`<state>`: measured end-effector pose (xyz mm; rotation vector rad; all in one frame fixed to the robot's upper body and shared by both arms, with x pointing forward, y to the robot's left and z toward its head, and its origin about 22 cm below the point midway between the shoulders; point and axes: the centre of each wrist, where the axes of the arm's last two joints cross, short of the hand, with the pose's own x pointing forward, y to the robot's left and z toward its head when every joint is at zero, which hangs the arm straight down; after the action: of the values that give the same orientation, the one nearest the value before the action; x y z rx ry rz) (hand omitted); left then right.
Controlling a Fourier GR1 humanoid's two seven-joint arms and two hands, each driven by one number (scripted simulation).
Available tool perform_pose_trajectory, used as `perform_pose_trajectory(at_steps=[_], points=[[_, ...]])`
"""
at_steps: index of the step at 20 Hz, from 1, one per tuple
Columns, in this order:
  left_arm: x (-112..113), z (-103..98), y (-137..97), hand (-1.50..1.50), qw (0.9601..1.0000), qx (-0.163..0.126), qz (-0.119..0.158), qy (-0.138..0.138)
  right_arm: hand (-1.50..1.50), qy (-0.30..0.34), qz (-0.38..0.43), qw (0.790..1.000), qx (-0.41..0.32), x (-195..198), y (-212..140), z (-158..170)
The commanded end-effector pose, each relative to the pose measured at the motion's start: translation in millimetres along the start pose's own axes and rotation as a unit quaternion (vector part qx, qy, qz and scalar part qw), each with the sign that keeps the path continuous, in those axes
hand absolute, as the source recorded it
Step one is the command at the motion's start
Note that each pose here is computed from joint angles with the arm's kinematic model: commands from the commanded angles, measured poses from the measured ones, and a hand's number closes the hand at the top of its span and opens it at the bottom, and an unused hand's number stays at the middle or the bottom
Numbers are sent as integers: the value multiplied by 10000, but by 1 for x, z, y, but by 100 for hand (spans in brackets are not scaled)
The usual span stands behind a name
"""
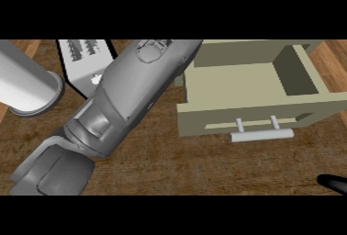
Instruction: Pick up the can, place it into the drawer and close the drawer
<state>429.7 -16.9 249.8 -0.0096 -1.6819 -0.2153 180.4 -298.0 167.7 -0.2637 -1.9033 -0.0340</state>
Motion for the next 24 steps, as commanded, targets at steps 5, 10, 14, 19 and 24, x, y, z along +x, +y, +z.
perform_pose_trajectory(at_steps=[5,10,14,19,24], points=[[10,-4,-5,-150,9982,574,-142,-17,-150,-12,9,9999,129,1,8,-1],[3,-5,-4,-150,9962,840,-203,-86,-150,-177,16,9996,241,9,12,-7],[-1,-6,-3,-150,9952,958,-149,-122,-150,-422,550,9965,462,14,9,-5],[7,-5,-5,-150,9958,899,193,-27,-150,-772,1154,9884,615,16,13,-29],[-4,-7,1,-150,9946,929,455,-87,-150,-985,1988,9713,860,7,26,-34]])
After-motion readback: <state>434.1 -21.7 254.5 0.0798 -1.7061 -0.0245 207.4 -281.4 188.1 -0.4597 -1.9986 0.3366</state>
